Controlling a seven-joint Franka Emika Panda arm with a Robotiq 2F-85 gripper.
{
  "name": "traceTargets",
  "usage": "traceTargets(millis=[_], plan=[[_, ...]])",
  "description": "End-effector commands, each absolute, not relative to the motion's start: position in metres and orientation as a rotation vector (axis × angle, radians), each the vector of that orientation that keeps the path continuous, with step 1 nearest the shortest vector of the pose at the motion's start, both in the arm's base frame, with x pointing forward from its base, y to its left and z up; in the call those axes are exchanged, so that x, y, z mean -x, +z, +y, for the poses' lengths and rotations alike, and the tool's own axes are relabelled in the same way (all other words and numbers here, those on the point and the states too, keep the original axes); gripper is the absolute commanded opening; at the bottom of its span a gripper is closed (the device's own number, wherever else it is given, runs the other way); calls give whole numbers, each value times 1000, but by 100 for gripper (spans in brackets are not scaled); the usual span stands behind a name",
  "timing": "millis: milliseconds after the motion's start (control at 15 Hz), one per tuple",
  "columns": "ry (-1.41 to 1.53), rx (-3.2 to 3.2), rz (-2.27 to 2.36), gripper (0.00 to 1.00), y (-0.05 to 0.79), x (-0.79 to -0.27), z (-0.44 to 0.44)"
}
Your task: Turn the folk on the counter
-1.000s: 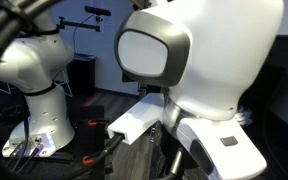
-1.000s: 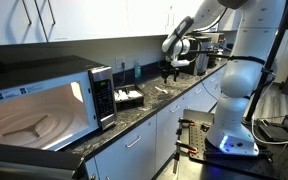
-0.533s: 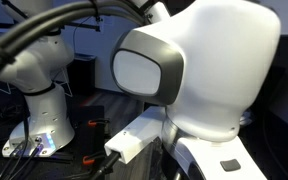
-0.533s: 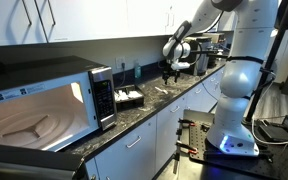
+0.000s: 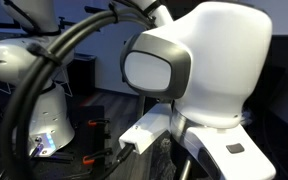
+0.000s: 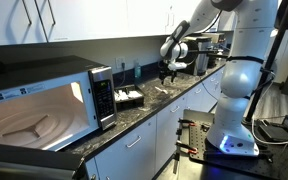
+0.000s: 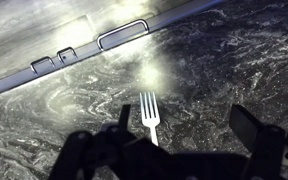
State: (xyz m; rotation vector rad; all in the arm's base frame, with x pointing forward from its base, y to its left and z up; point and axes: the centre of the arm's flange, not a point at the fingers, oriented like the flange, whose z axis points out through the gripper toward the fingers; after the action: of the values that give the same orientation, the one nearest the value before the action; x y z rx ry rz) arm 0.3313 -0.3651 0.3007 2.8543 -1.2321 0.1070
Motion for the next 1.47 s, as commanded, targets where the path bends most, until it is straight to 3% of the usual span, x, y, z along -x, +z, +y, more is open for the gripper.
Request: traceTargets(millis=[0,933,1133,1200,1400], plan=[[220,-2800,-1243,100,292,-338,-378],[297,-2672,-1398,100,229,-356,-446],[289,-2666,-1375,81,225,-366,-456],[289,-2664,-1365,80,225,-370,-458],[290,-2666,-1338,65,222,-380,-461]])
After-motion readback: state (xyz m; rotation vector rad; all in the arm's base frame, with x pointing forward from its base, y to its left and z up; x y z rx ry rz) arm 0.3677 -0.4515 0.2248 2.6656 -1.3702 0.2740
